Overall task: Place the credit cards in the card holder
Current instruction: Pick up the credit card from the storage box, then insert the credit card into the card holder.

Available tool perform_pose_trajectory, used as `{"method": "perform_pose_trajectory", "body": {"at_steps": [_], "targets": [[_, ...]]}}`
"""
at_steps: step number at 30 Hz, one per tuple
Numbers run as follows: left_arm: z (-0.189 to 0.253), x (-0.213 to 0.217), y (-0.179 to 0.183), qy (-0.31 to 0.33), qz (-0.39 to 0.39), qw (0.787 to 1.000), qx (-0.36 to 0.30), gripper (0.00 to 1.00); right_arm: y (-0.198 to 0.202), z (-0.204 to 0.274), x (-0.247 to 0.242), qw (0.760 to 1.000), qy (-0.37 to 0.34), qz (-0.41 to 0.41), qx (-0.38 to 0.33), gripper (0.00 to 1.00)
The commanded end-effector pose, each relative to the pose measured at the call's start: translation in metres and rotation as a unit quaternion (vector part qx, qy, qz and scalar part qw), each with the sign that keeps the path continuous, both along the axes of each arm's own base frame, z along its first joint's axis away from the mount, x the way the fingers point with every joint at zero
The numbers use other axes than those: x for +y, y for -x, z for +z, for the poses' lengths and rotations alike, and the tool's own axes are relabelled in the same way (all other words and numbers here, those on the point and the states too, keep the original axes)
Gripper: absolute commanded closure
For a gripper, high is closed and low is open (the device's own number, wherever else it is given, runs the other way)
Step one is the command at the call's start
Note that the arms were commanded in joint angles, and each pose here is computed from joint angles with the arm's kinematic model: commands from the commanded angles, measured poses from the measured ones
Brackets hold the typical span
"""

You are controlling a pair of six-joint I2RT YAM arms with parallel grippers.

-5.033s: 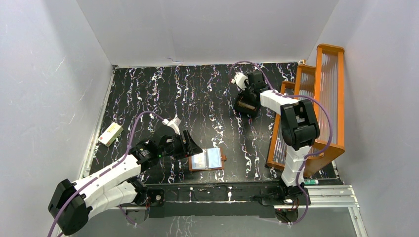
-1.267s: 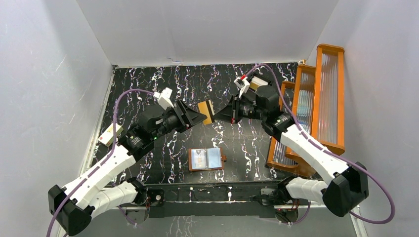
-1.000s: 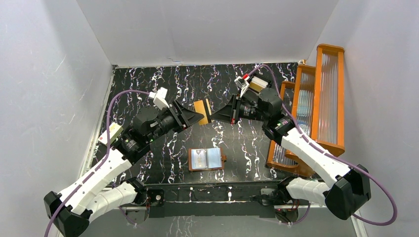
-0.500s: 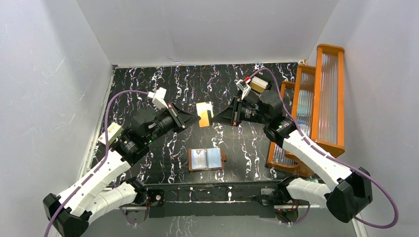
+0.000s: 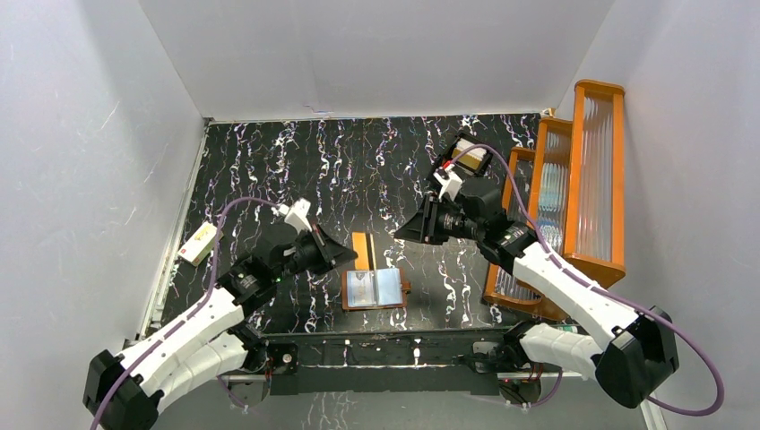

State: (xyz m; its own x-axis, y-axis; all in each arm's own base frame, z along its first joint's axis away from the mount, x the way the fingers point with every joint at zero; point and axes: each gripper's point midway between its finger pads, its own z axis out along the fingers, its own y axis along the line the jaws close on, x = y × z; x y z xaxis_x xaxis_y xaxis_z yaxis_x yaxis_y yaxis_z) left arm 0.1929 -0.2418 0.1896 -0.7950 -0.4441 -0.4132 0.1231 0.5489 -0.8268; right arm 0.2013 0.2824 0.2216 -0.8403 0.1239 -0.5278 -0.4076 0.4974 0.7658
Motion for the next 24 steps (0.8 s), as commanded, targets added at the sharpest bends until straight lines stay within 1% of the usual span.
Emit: {"method": "perform_pose_trajectory", "body": {"at_steps": [1, 6, 11, 13, 18, 24], "targets": [[-0.045, 0.003, 0.013, -0.012, -0.007, 0.998, 0.054, 1.0, -0.01, -0.037, -0.016, 0.993, 0.098, -0.062, 0.005, 0.63], [-0.071, -0.005, 0.015, -0.01, -0.02, 0.996, 0.081, 1.0, -0.005, -0.084, -0.016, 0.975, 0.205, -0.08, 0.015, 0.62], [-0.089, -0.007, 0.017, -0.014, -0.024, 0.995, 0.098, 1.0, 0.004, -0.119, -0.013, 0.96, 0.268, -0.079, 0.018, 0.59], [-0.098, -0.007, 0.018, -0.013, -0.022, 0.994, 0.104, 1.0, 0.006, -0.132, -0.013, 0.956, 0.284, -0.077, 0.02, 0.58], [-0.118, -0.005, 0.024, -0.014, -0.022, 0.992, 0.123, 1.0, 0.013, -0.152, 0.001, 0.957, 0.286, -0.046, 0.025, 0.57], [-0.13, -0.003, 0.027, -0.022, -0.025, 0.991, 0.131, 1.0, 0.014, -0.176, -0.005, 0.943, 0.327, -0.042, 0.031, 0.59]]}}
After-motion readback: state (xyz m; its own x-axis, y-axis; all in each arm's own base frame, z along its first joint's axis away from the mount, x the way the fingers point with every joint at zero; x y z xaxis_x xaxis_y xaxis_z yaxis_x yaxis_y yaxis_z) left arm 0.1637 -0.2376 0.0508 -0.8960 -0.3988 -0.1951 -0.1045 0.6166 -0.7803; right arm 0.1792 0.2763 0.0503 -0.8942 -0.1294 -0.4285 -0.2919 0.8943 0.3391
